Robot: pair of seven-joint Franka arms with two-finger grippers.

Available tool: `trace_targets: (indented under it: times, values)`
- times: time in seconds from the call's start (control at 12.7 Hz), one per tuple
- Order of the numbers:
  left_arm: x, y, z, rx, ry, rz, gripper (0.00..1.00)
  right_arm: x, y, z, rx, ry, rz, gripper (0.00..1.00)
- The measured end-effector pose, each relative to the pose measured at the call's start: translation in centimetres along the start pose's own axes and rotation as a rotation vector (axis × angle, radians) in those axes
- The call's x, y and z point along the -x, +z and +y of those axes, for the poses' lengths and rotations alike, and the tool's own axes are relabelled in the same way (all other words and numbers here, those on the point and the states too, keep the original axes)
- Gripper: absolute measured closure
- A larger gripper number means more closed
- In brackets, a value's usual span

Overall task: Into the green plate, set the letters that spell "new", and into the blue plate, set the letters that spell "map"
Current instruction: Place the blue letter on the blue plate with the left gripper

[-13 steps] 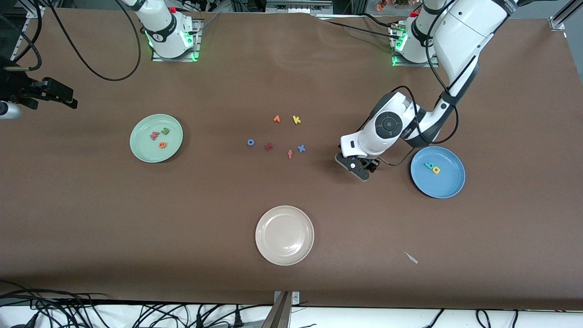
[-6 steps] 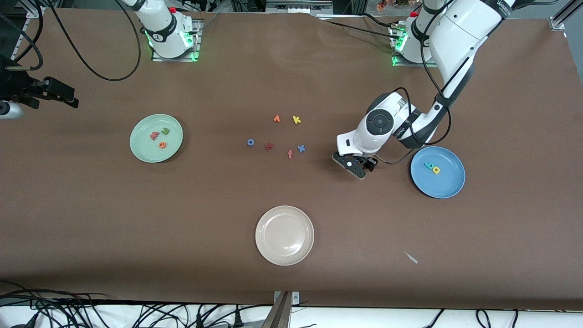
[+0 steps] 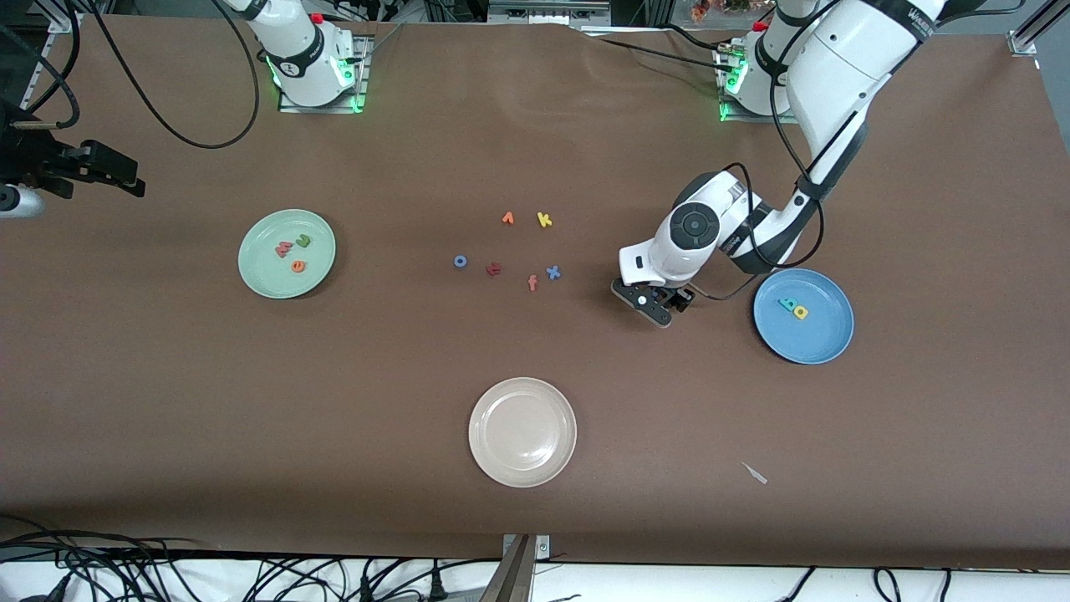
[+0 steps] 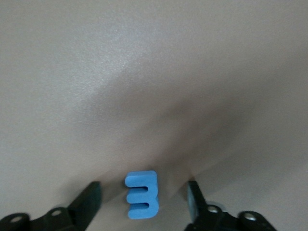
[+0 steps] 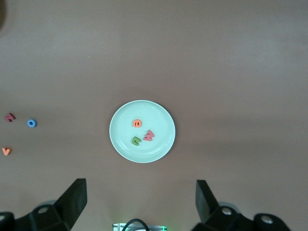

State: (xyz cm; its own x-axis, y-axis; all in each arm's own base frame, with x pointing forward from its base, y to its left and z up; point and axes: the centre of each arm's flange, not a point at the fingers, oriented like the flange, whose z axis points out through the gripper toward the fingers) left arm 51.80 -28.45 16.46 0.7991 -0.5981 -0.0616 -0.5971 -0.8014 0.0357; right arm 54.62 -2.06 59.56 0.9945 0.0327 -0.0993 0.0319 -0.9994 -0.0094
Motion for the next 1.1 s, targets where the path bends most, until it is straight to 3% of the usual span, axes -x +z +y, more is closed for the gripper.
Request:
trace_targets:
  times: [0.24, 0.32, 0.63, 0.95, 1.1]
  values:
    - [0.0, -0.3, 0.2, -0.002, -0.002, -0.001, 0.61, 0.1, 0.0, 0.0, 0.0, 0.0, -0.005, 0.0]
    - [-0.1, -0.5, 0.3, -0.004, -0.006, -0.001, 0.67, 0.1, 0.0, 0.0, 0.0, 0.0, -0.005, 0.0]
    - [0.1, -0.9, -0.5, -0.02, -0.024, -0.043, 0.73, 0.1, 0.0, 0.0, -0.001, 0.0, -0.005, 0.0]
    - [-0.9, -4.4, -4.8, -0.062, -0.043, -0.183, 0.73, 0.1, 0.1, 0.0, -0.001, 0.0, -0.006, 0.0]
    - [-0.5, -7.3, -9.6, -0.034, 0.011, -0.26, 0.73, 0.1, 0.1, 0.0, -0.001, 0.0, -0.006, 0.0]
